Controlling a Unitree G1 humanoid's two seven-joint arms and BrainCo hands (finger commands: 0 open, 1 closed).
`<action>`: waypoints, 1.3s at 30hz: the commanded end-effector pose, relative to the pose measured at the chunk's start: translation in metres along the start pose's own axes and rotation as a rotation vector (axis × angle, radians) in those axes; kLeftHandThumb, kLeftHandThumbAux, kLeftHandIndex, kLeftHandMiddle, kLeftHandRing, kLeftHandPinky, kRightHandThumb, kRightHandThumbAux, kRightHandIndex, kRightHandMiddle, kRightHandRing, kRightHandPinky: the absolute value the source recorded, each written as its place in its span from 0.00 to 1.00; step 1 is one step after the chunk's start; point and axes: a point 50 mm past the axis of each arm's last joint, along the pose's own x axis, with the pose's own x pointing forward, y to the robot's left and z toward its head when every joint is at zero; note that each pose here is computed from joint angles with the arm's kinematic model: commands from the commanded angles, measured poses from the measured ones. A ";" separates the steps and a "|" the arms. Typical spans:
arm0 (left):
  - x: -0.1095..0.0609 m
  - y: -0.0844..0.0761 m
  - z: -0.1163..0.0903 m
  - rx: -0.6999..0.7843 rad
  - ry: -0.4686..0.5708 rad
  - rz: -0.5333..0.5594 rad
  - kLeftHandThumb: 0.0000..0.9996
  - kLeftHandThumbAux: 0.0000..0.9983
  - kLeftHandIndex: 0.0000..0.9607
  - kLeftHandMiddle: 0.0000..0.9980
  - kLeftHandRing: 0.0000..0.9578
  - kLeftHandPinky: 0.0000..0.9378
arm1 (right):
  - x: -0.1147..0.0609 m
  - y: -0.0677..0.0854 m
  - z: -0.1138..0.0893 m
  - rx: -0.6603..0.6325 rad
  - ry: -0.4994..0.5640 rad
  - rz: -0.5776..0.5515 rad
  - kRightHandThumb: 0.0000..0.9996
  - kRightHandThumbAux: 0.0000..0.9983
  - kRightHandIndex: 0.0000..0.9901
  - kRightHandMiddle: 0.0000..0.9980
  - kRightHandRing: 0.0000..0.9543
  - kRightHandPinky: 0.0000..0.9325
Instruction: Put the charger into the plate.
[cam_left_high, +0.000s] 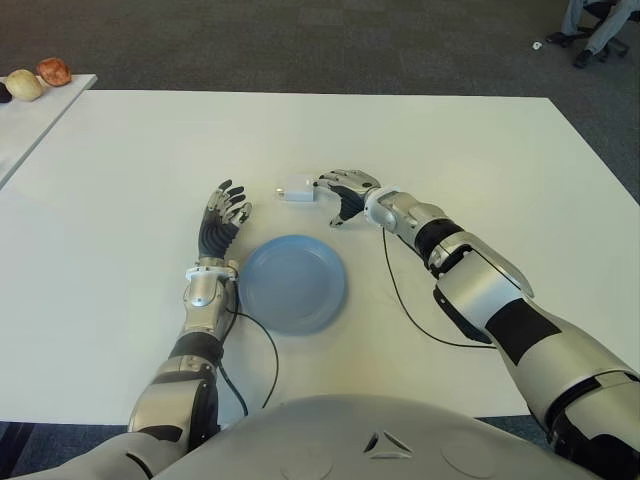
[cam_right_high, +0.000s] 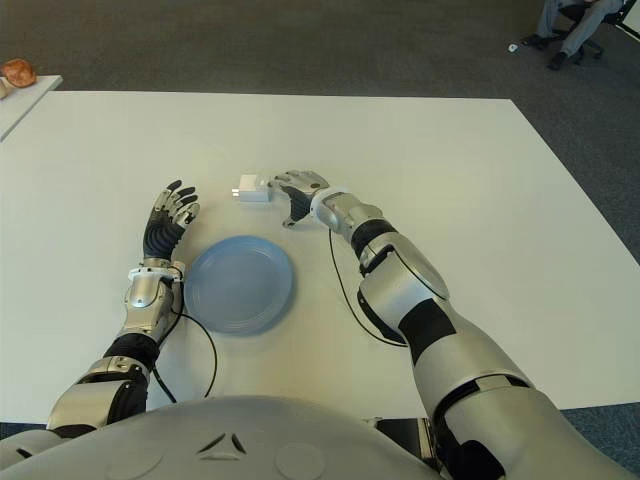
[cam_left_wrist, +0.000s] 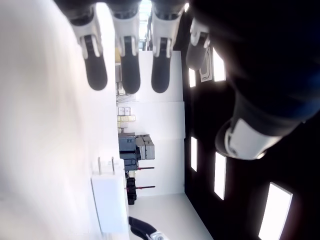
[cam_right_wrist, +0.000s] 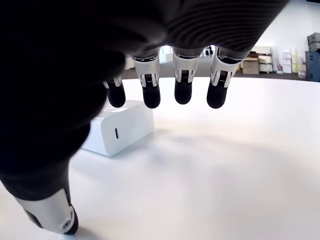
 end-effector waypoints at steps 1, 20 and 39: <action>-0.056 -0.009 -0.056 -0.034 0.310 0.013 0.01 0.65 0.14 0.23 0.24 0.26 | 0.002 0.006 0.010 0.050 -0.020 0.000 0.00 0.70 0.00 0.00 0.00 0.00; -0.056 -0.014 -0.055 -0.029 0.308 0.004 0.01 0.64 0.15 0.22 0.23 0.26 | 0.012 -0.018 0.020 0.053 -0.012 -0.080 0.00 0.76 0.00 0.00 0.00 0.00; -0.057 -0.018 -0.056 -0.043 0.305 0.007 0.01 0.64 0.15 0.24 0.25 0.26 | 0.015 -0.025 0.026 0.024 -0.030 -0.107 0.00 0.78 0.00 0.00 0.00 0.00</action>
